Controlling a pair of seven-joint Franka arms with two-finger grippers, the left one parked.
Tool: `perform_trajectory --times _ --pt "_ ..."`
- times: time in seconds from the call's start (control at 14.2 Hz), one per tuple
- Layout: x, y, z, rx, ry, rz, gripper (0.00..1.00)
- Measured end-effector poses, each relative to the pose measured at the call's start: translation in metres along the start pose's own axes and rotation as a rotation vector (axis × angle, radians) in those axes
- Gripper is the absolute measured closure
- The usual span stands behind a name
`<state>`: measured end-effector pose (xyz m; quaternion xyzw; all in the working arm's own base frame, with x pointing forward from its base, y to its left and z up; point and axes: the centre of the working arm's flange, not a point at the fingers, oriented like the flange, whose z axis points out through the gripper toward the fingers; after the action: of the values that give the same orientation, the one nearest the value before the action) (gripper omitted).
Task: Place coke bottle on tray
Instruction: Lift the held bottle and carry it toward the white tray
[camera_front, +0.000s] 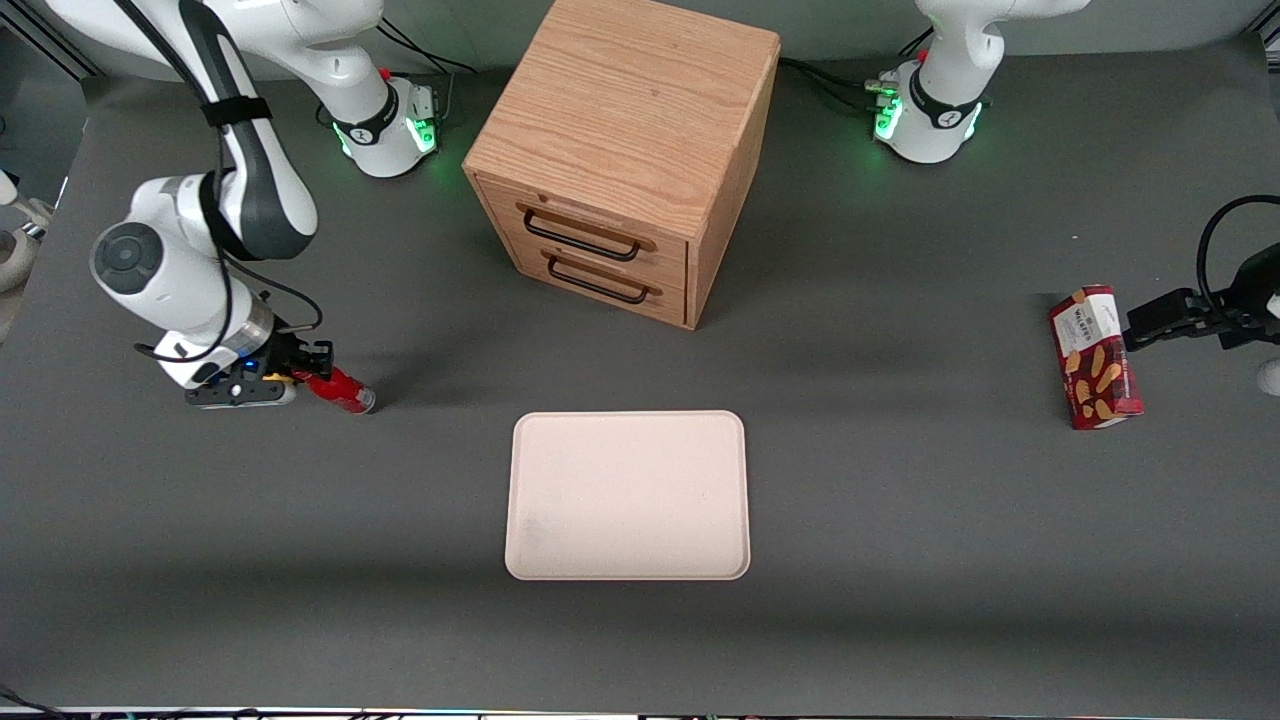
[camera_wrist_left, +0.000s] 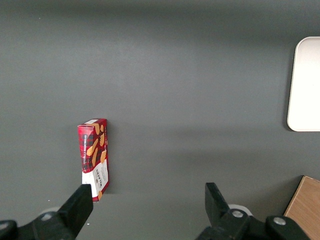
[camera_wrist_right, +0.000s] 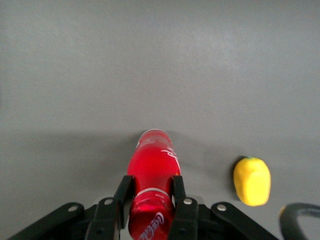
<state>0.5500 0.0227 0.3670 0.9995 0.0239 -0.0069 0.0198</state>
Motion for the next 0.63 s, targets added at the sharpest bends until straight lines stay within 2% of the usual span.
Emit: perform_trajectory --times 0.14,0.28,0.63 --pt "0.019 0.001 -0.06 0.003 -0.016 -0.003 0.63" --pt "0.028 -0.002 -0.111 0.029 -0.029 0.0 0.63" --pt "0.048 -0.03 -0.196 0.036 -0.007 -0.05 0.63"
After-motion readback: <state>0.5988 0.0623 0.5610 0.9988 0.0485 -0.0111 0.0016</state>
